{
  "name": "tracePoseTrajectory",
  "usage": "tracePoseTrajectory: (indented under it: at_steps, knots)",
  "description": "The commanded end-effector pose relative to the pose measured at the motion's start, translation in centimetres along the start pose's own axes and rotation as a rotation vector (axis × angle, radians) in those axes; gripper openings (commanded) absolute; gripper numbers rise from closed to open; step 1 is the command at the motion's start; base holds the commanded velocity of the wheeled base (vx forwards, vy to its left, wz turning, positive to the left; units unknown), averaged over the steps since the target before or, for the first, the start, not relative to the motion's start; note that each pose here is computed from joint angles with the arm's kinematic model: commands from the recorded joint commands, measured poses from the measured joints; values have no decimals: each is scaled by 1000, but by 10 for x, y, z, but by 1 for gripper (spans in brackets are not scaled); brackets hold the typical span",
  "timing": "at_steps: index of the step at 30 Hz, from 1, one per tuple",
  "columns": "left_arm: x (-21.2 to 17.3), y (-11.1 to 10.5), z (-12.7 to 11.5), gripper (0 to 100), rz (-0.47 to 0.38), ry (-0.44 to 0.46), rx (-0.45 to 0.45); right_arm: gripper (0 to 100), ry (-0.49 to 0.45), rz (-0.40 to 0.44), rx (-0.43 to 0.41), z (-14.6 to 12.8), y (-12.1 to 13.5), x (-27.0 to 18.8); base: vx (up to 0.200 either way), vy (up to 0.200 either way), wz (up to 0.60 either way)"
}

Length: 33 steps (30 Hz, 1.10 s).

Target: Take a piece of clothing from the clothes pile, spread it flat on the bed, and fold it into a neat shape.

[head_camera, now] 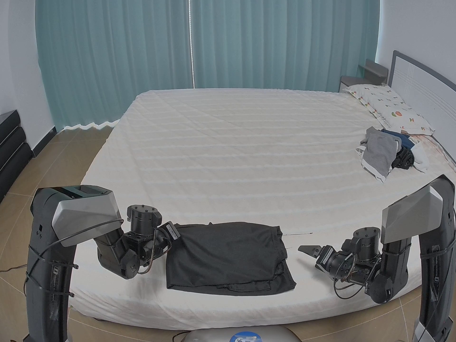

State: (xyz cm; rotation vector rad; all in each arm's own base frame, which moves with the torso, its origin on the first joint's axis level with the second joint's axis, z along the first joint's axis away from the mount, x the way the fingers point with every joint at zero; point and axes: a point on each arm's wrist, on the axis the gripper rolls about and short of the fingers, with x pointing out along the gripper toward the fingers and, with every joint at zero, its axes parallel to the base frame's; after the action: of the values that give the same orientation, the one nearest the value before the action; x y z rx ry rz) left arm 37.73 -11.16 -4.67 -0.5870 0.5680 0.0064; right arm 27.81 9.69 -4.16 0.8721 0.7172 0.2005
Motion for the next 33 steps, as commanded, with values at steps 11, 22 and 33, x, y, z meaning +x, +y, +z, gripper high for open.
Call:
tracePoseTrajectory:
  at_steps: [11,22,33]
  knots:
    - [-17,-4,12,100,17,-32,60,100,-75,45,-46,18,12,-7,0,0,0]
    - [-123,-9,87,100,0,-274,-8,100,-238,127,-225,33,54,-97,0,0,0]
    - [-246,-20,77,100,-113,-378,195,100,-546,106,-456,28,80,-197,0,0,0]
